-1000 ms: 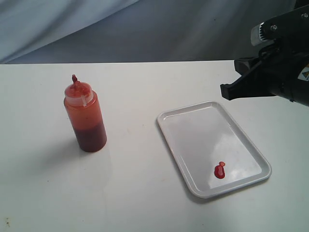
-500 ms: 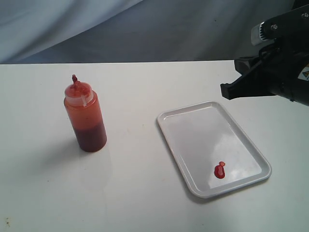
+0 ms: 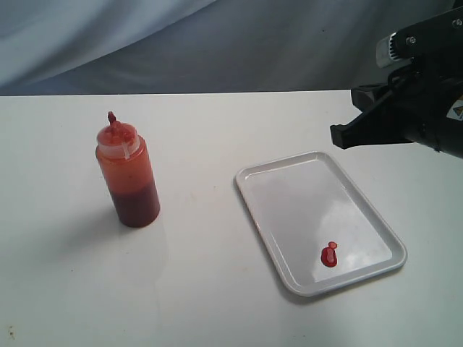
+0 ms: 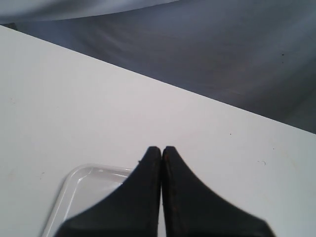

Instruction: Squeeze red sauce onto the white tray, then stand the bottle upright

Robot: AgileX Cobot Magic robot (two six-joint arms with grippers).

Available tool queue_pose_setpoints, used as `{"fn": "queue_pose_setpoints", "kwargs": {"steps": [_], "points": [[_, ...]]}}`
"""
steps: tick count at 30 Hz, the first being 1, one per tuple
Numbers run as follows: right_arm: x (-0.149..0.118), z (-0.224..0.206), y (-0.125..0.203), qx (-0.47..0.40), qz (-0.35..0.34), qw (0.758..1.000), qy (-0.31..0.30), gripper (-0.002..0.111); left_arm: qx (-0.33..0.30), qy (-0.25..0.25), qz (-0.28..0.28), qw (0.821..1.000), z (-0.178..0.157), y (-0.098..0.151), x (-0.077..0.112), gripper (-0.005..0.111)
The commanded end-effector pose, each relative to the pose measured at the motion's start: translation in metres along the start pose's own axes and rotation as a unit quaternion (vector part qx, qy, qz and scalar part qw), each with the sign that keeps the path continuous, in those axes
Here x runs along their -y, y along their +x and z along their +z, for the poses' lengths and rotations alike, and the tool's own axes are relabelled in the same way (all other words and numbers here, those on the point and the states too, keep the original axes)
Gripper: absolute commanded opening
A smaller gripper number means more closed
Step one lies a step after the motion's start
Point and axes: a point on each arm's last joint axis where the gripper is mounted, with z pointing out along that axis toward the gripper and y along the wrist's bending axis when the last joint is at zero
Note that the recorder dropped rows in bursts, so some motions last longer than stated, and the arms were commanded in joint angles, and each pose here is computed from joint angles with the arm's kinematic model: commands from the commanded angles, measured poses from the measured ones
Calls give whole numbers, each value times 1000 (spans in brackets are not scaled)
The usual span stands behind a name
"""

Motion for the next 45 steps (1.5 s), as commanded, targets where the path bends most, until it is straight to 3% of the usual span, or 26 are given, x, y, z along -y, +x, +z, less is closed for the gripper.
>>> {"fn": "queue_pose_setpoints", "kwargs": {"steps": [1,18,28,45], "points": [[2,-2,-1,8,5,1000,6,0,-52,3,25,998,0,10,0,0],[2,-2,-1,8,5,1000,6,0,-64,4,15,998,0,13,0,0],[2,-2,-1,8,5,1000,6,0,-66,48,20,996,0,13,5,0],[2,-2,-1,10,5,1000,6,0,-59,48,19,997,-1,12,5,0]]}}
